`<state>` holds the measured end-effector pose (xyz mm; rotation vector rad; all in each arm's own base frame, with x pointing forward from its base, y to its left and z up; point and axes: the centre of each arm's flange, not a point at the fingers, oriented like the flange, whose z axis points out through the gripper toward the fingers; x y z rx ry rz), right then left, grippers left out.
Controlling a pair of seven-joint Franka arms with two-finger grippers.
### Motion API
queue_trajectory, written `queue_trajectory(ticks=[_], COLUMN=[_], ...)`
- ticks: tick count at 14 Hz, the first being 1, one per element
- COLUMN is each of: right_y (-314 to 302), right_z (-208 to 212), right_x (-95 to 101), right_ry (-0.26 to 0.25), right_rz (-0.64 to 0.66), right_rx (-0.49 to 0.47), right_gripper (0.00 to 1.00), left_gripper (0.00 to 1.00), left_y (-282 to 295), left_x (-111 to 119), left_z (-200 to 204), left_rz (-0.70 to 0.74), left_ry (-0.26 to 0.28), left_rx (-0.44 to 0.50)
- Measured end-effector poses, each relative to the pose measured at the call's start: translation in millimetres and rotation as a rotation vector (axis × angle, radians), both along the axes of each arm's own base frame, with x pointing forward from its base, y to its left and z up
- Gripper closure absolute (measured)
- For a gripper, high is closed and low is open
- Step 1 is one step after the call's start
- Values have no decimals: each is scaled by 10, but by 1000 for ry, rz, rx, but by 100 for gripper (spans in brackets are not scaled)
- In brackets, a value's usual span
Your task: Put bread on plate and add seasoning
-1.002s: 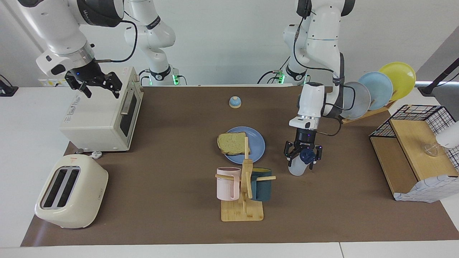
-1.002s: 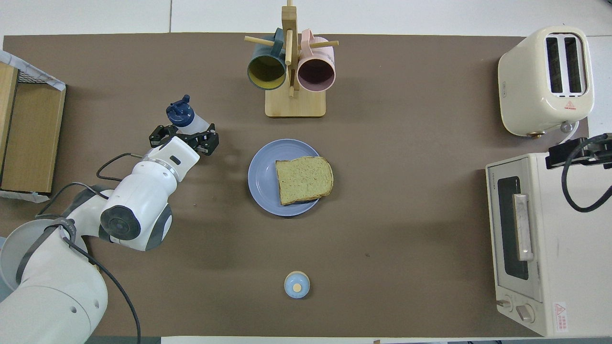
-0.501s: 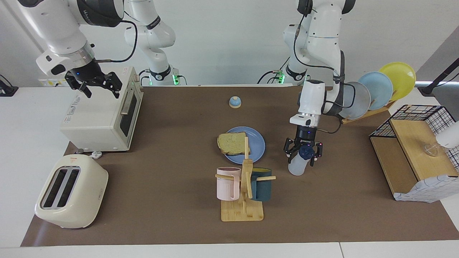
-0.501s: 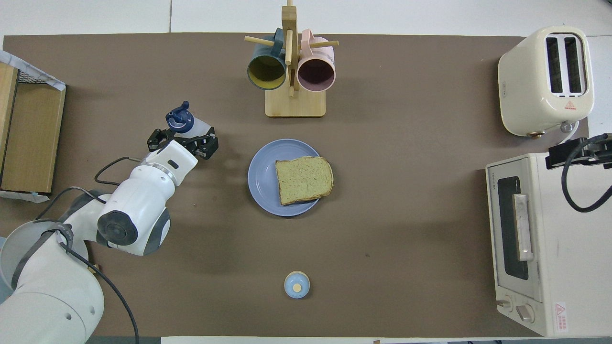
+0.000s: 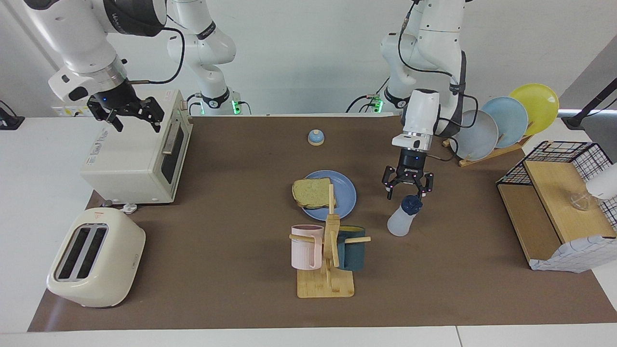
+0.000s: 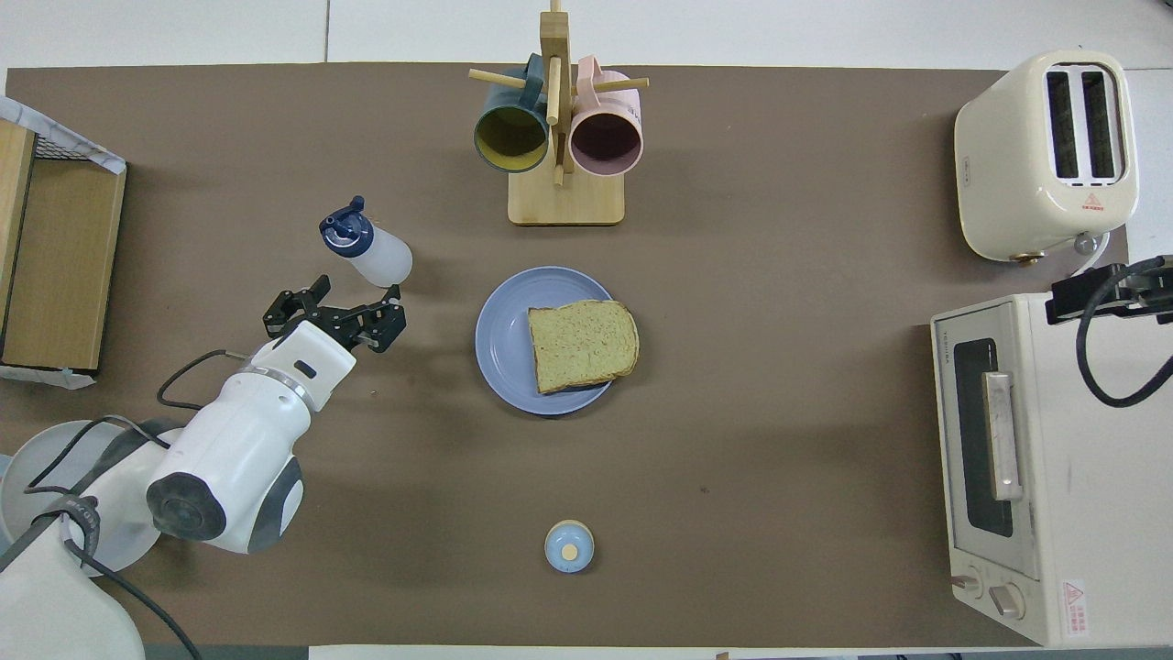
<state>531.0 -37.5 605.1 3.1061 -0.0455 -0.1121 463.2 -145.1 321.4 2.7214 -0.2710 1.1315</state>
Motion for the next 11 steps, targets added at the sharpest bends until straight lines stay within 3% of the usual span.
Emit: queue_trajectory(ticks=[3,11], right_y=[0,0], right_z=[0,0], right_x=[0,0], right_ry=[0,0], right_rz=[0,0], right_rx=[0,0], right_gripper=[0,0], left_gripper=[0,0], left_y=[-44,-714], left_x=[-203,-575], left_z=[130,841], left_rz=[-24,-95], left_ry=[-3,176], left_rx=[-15,31])
